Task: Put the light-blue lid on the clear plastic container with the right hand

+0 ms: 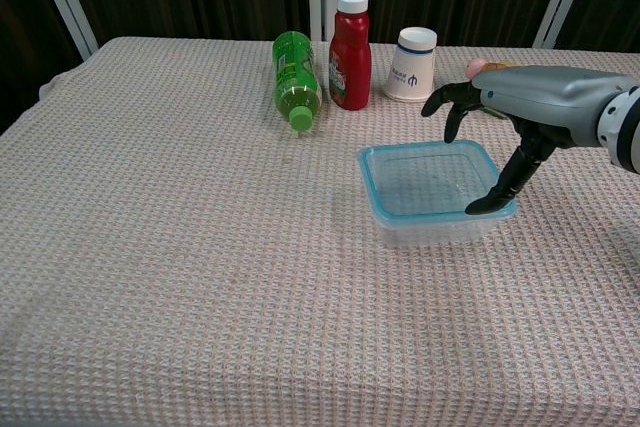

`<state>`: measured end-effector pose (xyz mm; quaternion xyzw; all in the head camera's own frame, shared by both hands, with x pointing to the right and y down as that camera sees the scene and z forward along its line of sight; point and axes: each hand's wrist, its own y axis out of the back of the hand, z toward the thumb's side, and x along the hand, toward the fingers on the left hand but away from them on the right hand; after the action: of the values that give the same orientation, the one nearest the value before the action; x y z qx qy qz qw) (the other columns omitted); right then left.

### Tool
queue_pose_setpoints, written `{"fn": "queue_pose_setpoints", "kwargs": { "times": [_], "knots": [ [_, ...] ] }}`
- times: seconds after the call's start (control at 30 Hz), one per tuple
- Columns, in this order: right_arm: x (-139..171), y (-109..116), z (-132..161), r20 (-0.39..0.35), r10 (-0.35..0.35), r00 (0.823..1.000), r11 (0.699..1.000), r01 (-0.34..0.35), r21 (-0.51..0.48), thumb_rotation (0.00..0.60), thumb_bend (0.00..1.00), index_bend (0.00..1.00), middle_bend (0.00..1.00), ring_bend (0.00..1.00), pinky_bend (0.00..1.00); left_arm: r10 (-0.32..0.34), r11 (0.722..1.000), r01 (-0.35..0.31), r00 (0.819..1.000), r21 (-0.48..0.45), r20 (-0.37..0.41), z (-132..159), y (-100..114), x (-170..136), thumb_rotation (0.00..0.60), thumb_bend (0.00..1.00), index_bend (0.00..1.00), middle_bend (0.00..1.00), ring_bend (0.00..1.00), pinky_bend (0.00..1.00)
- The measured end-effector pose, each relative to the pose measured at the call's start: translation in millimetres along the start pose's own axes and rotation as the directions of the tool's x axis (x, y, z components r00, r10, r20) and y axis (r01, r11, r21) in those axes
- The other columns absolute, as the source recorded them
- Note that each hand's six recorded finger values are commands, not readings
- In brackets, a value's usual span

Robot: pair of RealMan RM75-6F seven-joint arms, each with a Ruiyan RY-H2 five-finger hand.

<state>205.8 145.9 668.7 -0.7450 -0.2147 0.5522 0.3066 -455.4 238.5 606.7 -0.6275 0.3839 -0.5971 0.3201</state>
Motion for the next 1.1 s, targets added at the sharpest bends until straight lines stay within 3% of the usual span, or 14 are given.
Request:
{"fn": "queue_pose_setpoints", "kwargs": {
  "times": [0.23, 0.53, 1.1],
  "knots": [
    [3, 9, -11, -0.008, -0.011, 1.0, 1.0, 0.011, 0.005, 0.6, 0.0, 0.15, 0.25, 0.0, 0.0, -0.002, 1.0, 0.002, 1.0, 0.008, 0.0, 3, 2, 0, 0.6, 0.0, 0.1, 0.07, 0.0, 0.0],
    [-9, 4, -12, -0.04, 0.039, 0.998, 0.994, -0.034, 0.105, 0.6, 0.0, 0.15, 0.25, 0.0, 0.0, -0.007, 1.0, 0.008, 1.0, 0.008, -0.007, 5, 2, 0, 0.6, 0.0, 0.1, 0.07, 0.0, 0.0],
    [-9, -7, -16, -0.042, 0.055, 0.998, 0.99, -0.049, 0.131, 0.6, 0.0, 0.15, 0.25, 0.0, 0.0, -0.019, 1.0, 0.019, 1.0, -0.001, -0.009, 4, -2, 0, 0.6, 0.0, 0.09, 0.07, 0.0, 0.0]
  ]
}}
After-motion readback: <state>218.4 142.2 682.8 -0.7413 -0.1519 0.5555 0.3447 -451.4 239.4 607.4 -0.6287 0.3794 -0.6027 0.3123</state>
